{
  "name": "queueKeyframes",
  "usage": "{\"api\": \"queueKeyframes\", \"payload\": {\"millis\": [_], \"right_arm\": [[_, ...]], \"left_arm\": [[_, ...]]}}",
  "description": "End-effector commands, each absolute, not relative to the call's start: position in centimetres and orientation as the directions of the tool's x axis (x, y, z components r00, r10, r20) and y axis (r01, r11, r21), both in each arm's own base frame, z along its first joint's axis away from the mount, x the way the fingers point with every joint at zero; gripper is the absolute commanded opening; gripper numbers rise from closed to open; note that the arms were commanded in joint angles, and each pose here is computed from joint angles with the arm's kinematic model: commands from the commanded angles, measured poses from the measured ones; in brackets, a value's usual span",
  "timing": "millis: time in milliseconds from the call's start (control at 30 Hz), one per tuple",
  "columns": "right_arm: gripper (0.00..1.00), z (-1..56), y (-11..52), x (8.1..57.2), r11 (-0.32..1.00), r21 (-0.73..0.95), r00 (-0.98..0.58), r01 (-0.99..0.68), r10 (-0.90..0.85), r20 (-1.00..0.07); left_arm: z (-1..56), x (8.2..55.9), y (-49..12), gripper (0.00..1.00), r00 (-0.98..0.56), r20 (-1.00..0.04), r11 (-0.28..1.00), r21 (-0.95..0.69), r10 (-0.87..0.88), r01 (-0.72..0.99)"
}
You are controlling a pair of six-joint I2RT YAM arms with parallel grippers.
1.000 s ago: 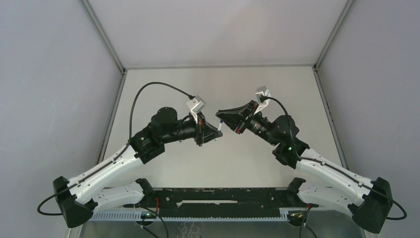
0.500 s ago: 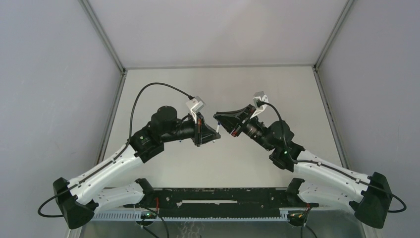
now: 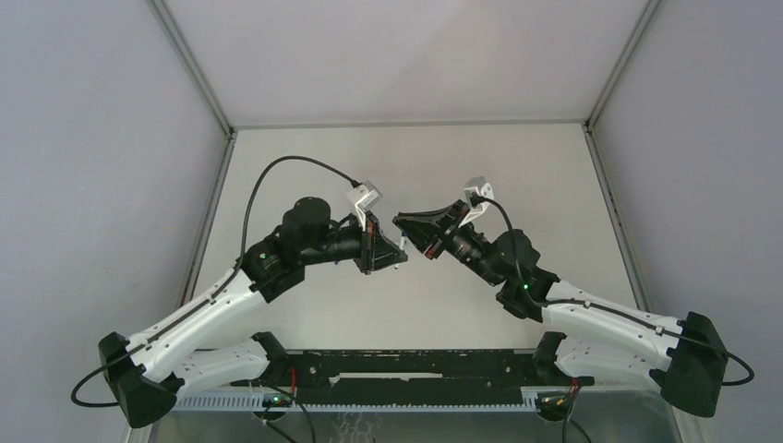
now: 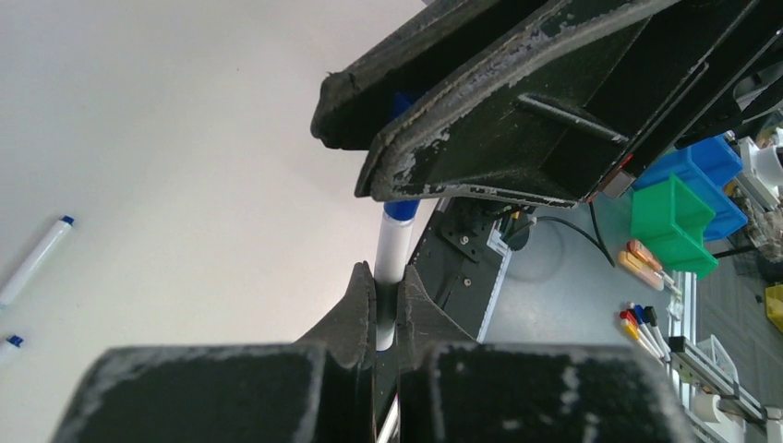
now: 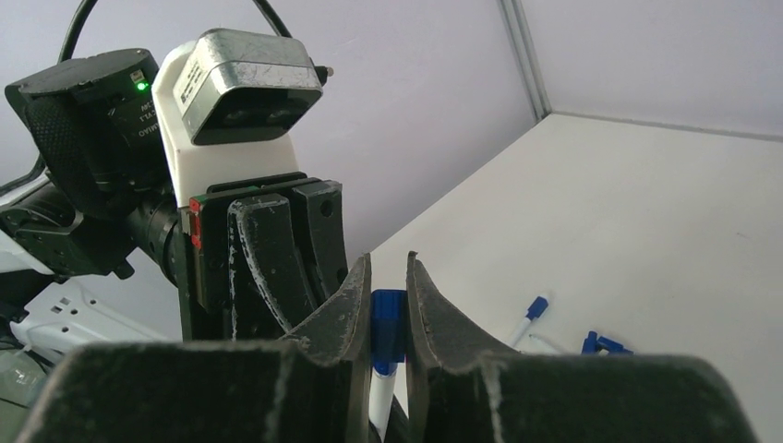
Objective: Insert the pens into the pen caps
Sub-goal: Press the pen cap onto the pen.
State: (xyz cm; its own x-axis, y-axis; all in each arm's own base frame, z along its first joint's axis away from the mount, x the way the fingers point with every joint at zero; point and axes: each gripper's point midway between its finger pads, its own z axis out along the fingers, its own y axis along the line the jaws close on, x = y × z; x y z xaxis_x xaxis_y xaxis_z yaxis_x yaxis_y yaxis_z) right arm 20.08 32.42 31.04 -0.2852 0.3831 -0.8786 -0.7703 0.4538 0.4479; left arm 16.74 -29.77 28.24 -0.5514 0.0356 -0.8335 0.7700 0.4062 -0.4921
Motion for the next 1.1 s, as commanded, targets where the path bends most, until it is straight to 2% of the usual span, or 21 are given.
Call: {"api": "queueKeyframes", "payload": {"millis": [0, 733, 867, 1067], "right_arm": [[0.00, 12.6, 32.3, 8.5, 0.362, 0.522, -0.622, -0.773, -0.262, -0.738], [0.00, 6.6, 33.2, 2.9, 0.384, 0.548, -0.666, -0.743, -0.346, -0.660], [0.00, 8.6, 33.4, 4.6, 0.409, 0.537, -0.662, -0.738, -0.281, -0.695], [0.00, 16.4, 33.7, 10.4, 0.421, 0.550, -0.631, -0.721, -0.072, -0.772]], "left_arm": [[55.3, 18.7, -23.6, 0.00, 0.041, -0.771, 0.373, -0.260, -0.636, 0.891], [55.6, 19.2, -22.6, 0.00, 0.050, -0.744, 0.374, -0.277, -0.667, 0.885], [55.1, 19.0, -22.5, 0.00, 0.048, -0.750, 0.376, -0.273, -0.659, 0.885], [53.3, 18.0, -23.7, 0.00, 0.017, -0.794, 0.331, -0.234, -0.607, 0.914]]}}
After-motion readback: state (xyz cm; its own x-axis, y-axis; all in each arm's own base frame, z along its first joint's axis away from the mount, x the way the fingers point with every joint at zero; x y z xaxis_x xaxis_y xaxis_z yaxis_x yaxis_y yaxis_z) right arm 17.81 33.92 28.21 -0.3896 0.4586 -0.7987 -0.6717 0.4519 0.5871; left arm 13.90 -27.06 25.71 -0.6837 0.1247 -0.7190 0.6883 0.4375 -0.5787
